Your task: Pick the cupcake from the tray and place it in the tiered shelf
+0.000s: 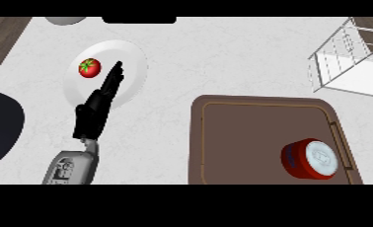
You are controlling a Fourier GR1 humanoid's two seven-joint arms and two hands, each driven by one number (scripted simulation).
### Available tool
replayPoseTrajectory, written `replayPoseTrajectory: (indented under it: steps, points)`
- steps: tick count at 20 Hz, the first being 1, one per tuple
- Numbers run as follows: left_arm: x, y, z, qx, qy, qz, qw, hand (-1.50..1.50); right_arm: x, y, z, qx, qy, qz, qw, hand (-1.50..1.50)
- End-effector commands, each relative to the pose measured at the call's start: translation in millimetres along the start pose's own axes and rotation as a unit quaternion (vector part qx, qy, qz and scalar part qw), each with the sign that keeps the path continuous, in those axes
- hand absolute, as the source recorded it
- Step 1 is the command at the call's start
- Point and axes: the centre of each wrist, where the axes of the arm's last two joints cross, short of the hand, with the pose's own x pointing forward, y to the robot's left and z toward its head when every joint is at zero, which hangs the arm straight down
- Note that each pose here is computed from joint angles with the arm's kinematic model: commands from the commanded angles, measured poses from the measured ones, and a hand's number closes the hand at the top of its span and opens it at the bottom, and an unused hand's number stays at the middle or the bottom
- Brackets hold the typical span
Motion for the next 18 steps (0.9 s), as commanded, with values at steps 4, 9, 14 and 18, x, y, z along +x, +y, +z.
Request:
replayPoseTrajectory:
  steps: [4, 9, 14, 18]
  points:
    - [6, -10, -11, -0.004, -0.001, 0.003, 1.0000, 0.00, 5, -25, -12, 0.009, 0.029, -0.097, 0.995, -1.50]
    - [6, 4, -4, 0.006, 0.002, 0.009, 0.9999, 0.00, 22, -35, -12, 0.054, 0.013, -0.122, 0.991, -1.50]
    - [-5, 3, 8, -0.002, -0.006, -0.006, 1.0000, 0.00, 30, -49, -24, 0.018, 0.043, -0.176, 0.983, -1.50]
    - [7, -1, 8, 0.002, -0.004, -0.004, 1.0000, 0.00, 39, -106, -46, -0.050, 0.069, -0.260, 0.962, -1.50]
